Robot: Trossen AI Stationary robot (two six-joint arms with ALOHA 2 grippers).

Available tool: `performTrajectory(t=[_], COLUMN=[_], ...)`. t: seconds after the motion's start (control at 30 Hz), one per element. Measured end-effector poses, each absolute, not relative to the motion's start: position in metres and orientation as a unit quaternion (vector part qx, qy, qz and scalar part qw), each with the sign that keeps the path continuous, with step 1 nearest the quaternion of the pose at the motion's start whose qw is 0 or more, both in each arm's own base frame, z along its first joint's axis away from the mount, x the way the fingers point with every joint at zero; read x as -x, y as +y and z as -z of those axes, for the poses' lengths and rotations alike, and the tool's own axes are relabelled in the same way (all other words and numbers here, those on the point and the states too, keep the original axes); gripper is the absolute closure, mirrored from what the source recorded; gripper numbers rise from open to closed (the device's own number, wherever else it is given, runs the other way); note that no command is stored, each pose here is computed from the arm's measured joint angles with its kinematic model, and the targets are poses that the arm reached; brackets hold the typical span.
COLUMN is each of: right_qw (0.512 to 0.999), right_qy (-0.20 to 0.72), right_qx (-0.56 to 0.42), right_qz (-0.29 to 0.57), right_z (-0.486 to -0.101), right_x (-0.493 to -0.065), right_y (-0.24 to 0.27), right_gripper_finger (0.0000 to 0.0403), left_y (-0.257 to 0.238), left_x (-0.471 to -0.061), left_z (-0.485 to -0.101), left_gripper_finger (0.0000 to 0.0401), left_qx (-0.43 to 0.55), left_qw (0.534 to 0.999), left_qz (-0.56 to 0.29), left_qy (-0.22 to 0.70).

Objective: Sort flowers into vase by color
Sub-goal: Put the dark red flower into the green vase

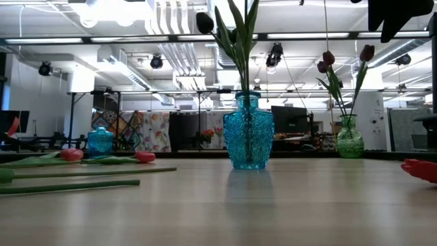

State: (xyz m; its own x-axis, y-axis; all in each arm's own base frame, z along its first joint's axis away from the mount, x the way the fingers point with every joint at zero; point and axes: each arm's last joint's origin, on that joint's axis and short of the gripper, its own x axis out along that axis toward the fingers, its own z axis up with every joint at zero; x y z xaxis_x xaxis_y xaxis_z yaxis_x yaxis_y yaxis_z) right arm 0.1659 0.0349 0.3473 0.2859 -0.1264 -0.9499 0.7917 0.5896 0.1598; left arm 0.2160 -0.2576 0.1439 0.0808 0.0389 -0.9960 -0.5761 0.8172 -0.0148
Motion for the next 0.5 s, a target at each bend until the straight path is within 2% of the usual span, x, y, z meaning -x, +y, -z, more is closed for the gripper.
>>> performTrajectory(t=[0.5], right_qw=[0.742], right_qy=[0.515], right_qx=[-0.315], right_qz=[0.292], right_z=[-0.347], right_x=[-0.162], right_y=[0.049], right_gripper_finger=[0.0174], left_y=[-0.255], left_x=[-0.242], left_z=[-0.164], left_gripper_finger=[0.0401], left_qx=[0.204], left_qw=[0.747], left_qz=[-0.192], left_qy=[0.603])
